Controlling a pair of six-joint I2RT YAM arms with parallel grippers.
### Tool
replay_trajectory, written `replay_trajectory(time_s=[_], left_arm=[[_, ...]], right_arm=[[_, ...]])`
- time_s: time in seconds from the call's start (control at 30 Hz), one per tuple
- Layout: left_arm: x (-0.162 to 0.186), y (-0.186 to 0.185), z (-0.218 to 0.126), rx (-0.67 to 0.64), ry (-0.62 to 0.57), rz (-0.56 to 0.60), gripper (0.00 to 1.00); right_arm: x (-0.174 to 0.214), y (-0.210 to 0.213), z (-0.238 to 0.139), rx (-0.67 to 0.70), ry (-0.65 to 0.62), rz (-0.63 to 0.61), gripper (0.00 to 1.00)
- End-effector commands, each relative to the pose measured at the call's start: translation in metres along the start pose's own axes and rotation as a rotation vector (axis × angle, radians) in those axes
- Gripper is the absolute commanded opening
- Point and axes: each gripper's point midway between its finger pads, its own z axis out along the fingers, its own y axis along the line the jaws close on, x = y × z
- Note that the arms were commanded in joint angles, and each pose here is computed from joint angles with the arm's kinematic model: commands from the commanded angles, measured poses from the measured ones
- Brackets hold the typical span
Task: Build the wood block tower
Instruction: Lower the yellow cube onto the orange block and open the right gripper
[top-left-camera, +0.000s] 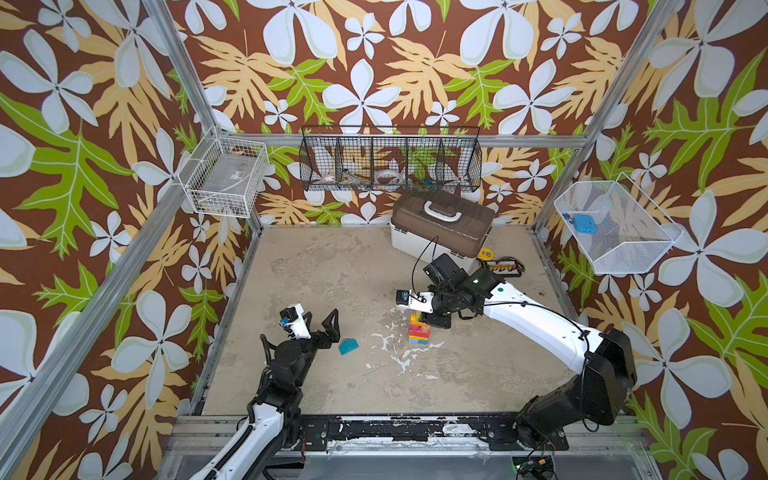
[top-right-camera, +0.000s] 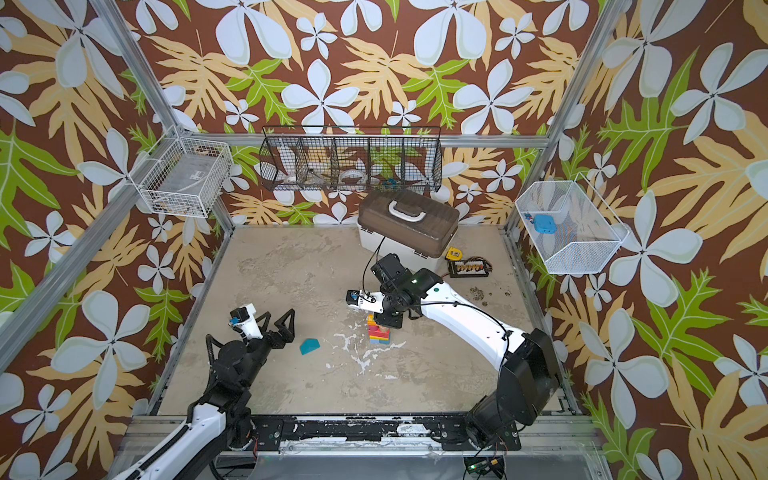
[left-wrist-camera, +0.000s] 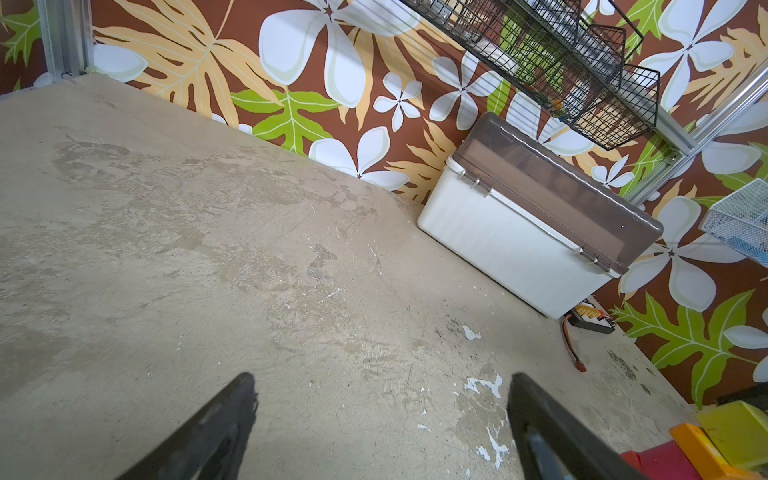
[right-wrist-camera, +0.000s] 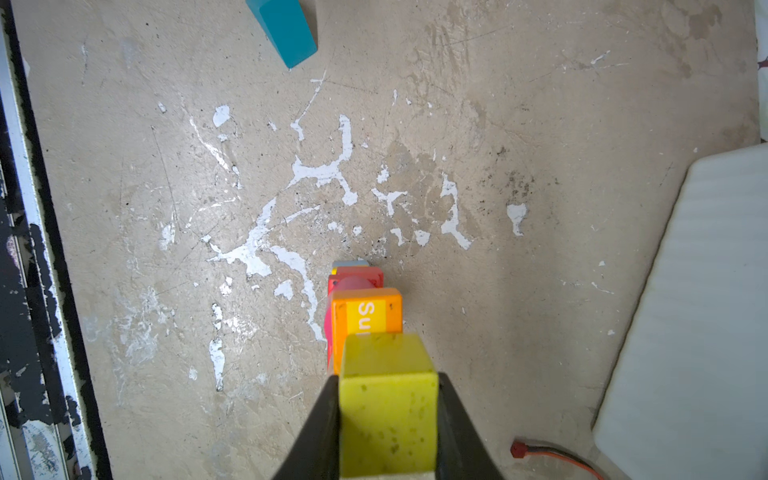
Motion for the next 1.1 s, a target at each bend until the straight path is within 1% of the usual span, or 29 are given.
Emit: replay_trajectory(time_s=[0.0,0.4,0.57,0.8,0.97,1.07], left_arm=[[-0.004,-0.0001,-0.0007,0.003,-0.026,-0.004,0.95],[-0.0042,0.0,-0.0007,0.002,-0.027,-0.004,0.95],[-0.0042,-0.0003,-0.0006,0.003,-0.026,-0.004,0.95],[-0.0036,-0.0001,-0.0006,0.003,-0.025,-0.004,0.95],[-0.0039,0.0,-0.0005,0.002,-0.025,-0.004,0.95],[-0.0047,-0.0002,-0.0006,0.003,-0.028,-0.004,0.95]], right_arm=[[0.0051,0.0011,-0.0006,0.002,0.019,0.006,0.3],[0.0056,0.0009,-0.0023,0.014,0.012,0.006,0.31],[0.0041,0.0026,-0.0002,-0.002,0.008,0.009,0.33],[-0.0013,0.0037,-0.0055,-0.006,-0.02,0.003,0.37],[-0.0006,0.0032,-0.0051,0.002,-0.022,0.002,0.4],[0.0003,0.0027,-0.004,0.004,-0.017,0.005,0.41]])
